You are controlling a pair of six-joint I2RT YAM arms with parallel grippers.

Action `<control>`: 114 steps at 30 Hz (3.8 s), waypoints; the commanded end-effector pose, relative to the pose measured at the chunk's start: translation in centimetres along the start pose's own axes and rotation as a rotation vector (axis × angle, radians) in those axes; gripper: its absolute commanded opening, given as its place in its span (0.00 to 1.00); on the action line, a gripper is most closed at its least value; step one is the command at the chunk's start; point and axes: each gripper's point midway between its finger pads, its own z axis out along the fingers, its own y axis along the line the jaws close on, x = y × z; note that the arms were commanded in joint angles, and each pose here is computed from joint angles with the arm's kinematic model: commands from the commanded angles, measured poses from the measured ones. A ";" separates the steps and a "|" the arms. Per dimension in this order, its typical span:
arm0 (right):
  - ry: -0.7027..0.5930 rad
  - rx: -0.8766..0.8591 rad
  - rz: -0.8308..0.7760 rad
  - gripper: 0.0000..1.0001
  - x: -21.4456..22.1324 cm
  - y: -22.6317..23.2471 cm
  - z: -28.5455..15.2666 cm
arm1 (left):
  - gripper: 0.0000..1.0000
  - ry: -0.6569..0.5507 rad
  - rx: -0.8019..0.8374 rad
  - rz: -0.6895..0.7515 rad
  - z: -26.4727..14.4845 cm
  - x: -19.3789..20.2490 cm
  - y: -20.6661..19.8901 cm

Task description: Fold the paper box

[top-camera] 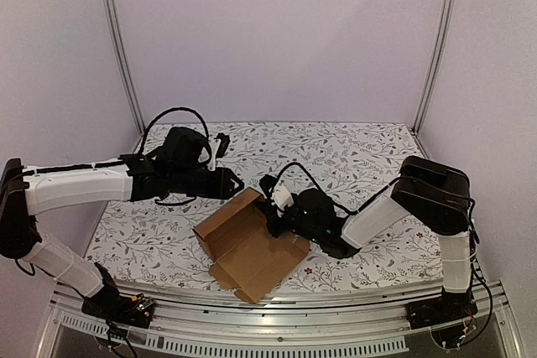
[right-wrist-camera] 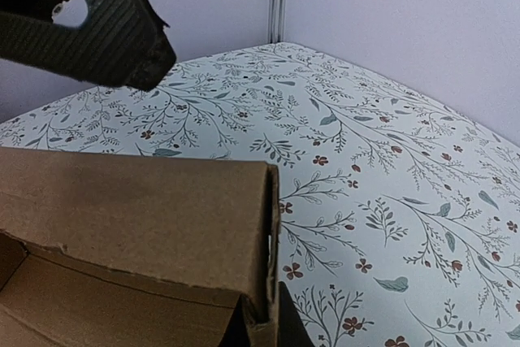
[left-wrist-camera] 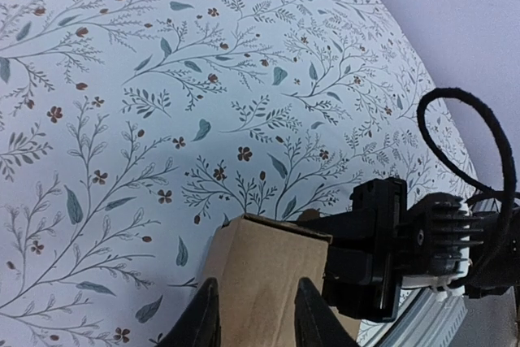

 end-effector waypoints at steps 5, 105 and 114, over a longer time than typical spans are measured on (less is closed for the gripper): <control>-0.011 0.015 0.011 0.00 1.5 0.4 0.2 | 0.28 0.045 0.056 -0.025 2.8 0.4 -0.6; -0.041 0.181 -0.016 0.30 2.1 0.8 0.9 | 0.00 0.205 -0.058 -0.001 6.1 6.5 -0.5; -0.002 0.196 -0.020 0.30 3.7 0.5 1.0 | 0.00 0.204 -0.057 0.002 6.1 6.4 -0.6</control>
